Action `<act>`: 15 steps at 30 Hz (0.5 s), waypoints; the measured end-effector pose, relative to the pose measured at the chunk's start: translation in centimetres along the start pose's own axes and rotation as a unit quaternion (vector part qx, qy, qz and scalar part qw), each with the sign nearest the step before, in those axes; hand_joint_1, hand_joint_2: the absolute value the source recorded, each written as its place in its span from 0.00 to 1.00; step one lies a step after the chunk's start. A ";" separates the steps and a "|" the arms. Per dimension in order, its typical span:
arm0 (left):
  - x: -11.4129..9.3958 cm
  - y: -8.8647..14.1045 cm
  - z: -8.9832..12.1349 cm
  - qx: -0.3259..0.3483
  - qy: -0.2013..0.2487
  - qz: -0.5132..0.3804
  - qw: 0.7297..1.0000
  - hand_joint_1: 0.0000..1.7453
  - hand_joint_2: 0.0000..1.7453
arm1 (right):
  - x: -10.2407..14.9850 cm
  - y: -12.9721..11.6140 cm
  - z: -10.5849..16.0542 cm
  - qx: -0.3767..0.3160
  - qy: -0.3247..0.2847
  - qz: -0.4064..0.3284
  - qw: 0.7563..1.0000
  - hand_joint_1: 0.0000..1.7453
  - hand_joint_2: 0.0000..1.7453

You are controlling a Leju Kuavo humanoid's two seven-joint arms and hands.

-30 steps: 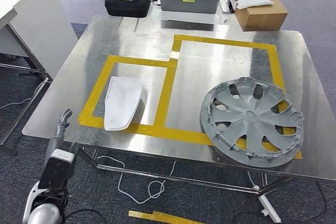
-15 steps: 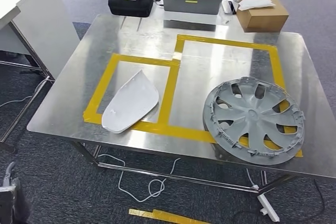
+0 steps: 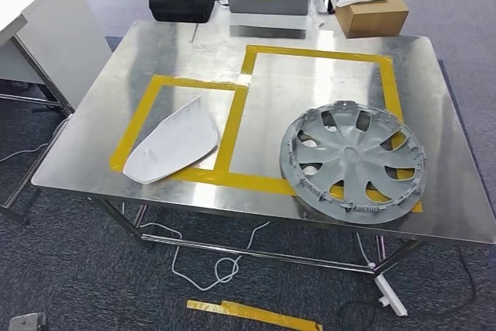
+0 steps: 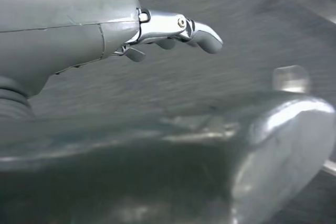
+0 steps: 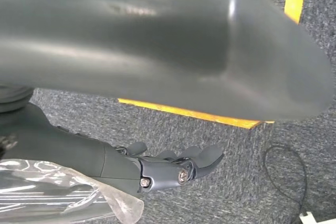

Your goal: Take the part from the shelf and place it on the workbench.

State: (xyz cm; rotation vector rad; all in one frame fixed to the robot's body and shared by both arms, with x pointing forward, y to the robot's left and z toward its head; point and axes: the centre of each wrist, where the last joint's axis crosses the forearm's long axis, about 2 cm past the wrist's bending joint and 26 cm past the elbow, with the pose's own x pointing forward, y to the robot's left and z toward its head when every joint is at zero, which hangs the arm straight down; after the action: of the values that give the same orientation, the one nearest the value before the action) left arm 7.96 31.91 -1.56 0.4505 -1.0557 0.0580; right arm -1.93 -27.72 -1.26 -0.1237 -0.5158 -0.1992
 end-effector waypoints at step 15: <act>-5.4 -1.5 2.3 -0.007 0.141 0.034 0.989 0.00 0.00 | 0.1 -0.5 -0.2 0.000 -0.002 0.001 1.000 0.00 0.00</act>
State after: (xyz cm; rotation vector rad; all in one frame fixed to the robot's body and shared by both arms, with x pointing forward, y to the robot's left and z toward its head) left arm 3.72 30.59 -5.65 0.3813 -0.7935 0.1709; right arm -1.85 -28.27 -1.38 -0.1257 -0.5202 -0.1970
